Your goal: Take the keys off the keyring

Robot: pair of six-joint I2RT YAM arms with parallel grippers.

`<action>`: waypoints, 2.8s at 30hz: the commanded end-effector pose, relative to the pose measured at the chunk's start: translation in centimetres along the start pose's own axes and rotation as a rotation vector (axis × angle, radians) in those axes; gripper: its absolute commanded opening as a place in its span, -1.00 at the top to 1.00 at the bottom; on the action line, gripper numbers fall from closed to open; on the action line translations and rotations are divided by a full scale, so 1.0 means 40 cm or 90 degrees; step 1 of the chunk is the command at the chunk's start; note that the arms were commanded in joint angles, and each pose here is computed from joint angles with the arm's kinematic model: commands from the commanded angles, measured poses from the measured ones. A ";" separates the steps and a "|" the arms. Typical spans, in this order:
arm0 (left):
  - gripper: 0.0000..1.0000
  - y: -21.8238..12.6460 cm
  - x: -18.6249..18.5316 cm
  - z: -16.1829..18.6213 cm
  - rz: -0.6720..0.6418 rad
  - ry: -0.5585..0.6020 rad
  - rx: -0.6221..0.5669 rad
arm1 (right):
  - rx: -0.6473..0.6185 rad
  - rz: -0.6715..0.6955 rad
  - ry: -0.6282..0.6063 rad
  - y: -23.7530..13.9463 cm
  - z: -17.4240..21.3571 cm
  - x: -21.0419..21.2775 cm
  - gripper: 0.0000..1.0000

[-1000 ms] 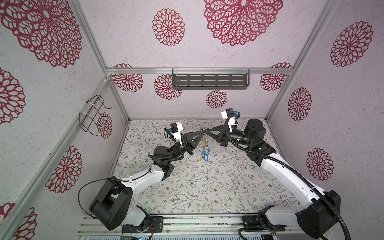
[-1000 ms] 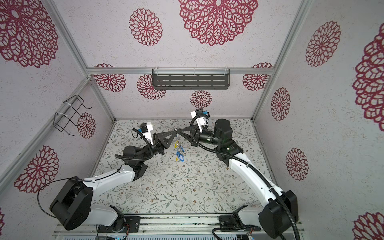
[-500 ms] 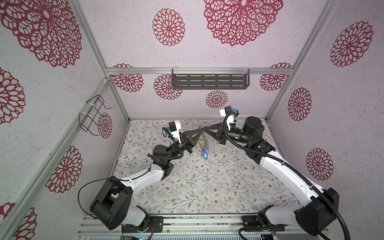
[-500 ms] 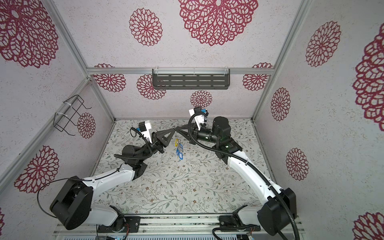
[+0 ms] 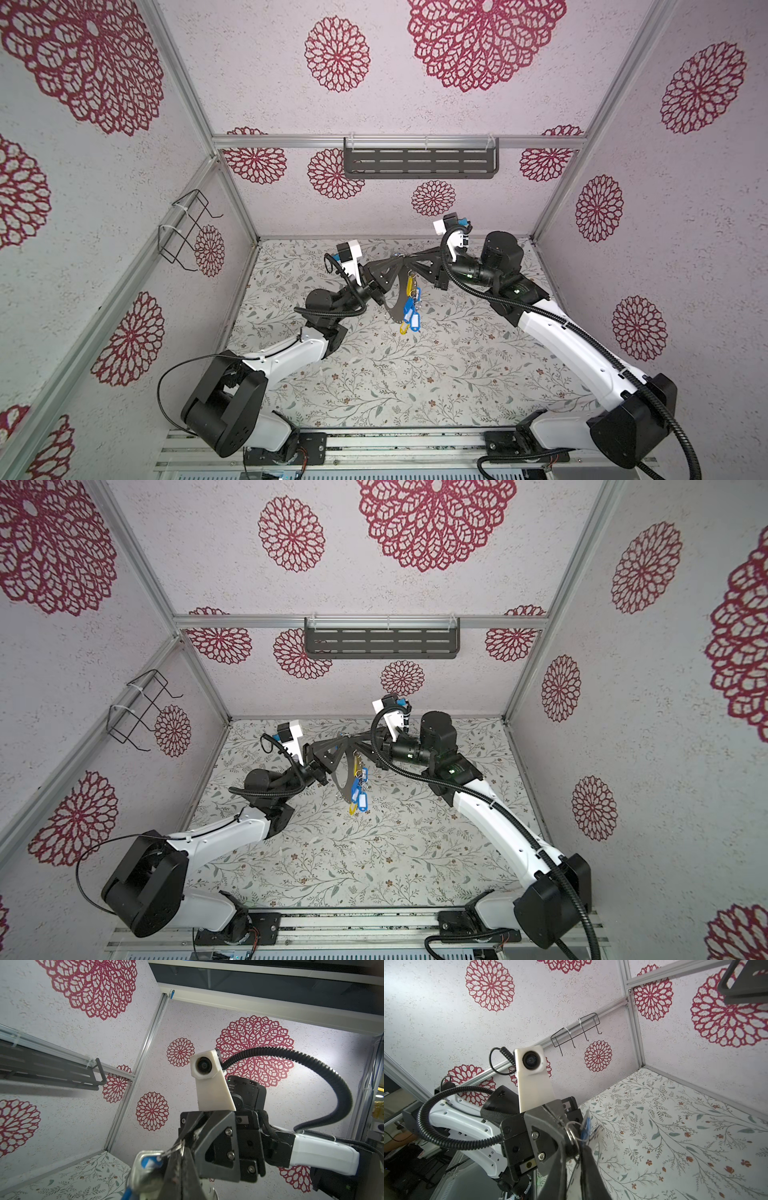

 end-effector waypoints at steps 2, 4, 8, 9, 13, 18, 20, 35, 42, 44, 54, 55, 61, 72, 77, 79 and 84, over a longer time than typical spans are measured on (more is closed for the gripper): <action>1.00 0.018 -0.032 0.004 0.058 -0.003 0.014 | 0.019 -0.053 -0.023 0.016 -0.002 0.051 0.84; 1.00 0.017 -0.030 0.007 0.056 -0.003 0.017 | 0.019 -0.051 -0.023 0.015 -0.003 0.052 0.90; 1.00 0.018 -0.028 0.015 0.055 -0.003 0.029 | 0.013 -0.044 -0.022 0.014 -0.004 0.051 1.00; 1.00 0.017 -0.026 0.019 0.054 -0.003 0.034 | 0.009 -0.038 -0.021 0.014 -0.005 0.048 1.00; 1.00 0.017 -0.024 0.027 0.051 0.000 0.046 | -0.008 -0.008 -0.022 0.008 -0.008 0.042 1.00; 0.75 0.008 -0.019 0.033 0.037 0.030 0.062 | -0.042 0.093 -0.037 -0.010 -0.004 0.012 1.00; 0.39 -0.001 -0.018 0.032 0.025 0.051 0.075 | -0.053 0.123 -0.050 -0.020 0.000 0.004 1.00; 0.28 -0.157 -0.046 0.052 -0.010 0.547 0.437 | 0.002 0.182 -0.191 -0.074 0.034 0.008 1.00; -0.18 -0.117 -0.034 0.054 0.068 0.621 0.540 | 0.067 0.133 -0.185 -0.069 0.044 0.021 1.00; -0.19 -0.104 -0.030 0.050 0.078 0.634 0.548 | 0.082 0.128 -0.180 -0.068 0.051 0.022 1.00; -0.07 -0.088 -0.037 -0.006 0.128 0.654 0.605 | 0.116 0.164 -0.183 -0.080 0.080 0.001 1.00; -0.06 -0.084 -0.041 -0.012 0.137 0.647 0.598 | 0.117 0.163 -0.182 -0.079 0.082 0.000 1.00; -0.02 -0.050 -0.035 -0.006 0.197 0.589 0.614 | 0.123 0.137 -0.172 -0.072 0.087 0.002 1.00; 0.06 -0.008 -0.026 -0.013 0.246 0.549 0.593 | 0.129 0.125 -0.161 -0.069 0.098 -0.001 1.00; 0.11 -0.005 -0.023 -0.010 0.248 0.547 0.595 | 0.132 0.119 -0.158 -0.064 0.097 -0.003 1.00; 0.19 -0.006 -0.021 -0.007 0.249 0.544 0.597 | 0.131 0.118 -0.159 -0.063 0.095 -0.003 1.00; 0.36 -0.009 -0.017 0.000 0.247 0.542 0.600 | 0.131 0.115 -0.157 -0.061 0.095 -0.001 1.00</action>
Point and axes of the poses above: each gripper's point midway between its finger pads, its own y axis out along the fingers, its own x axis along the line the jaws close on, z = x × y, the point moved 8 cm from there along -y, back along the fingers, and after that the axes turned 10 degrees about y, right-handed, at the moved point
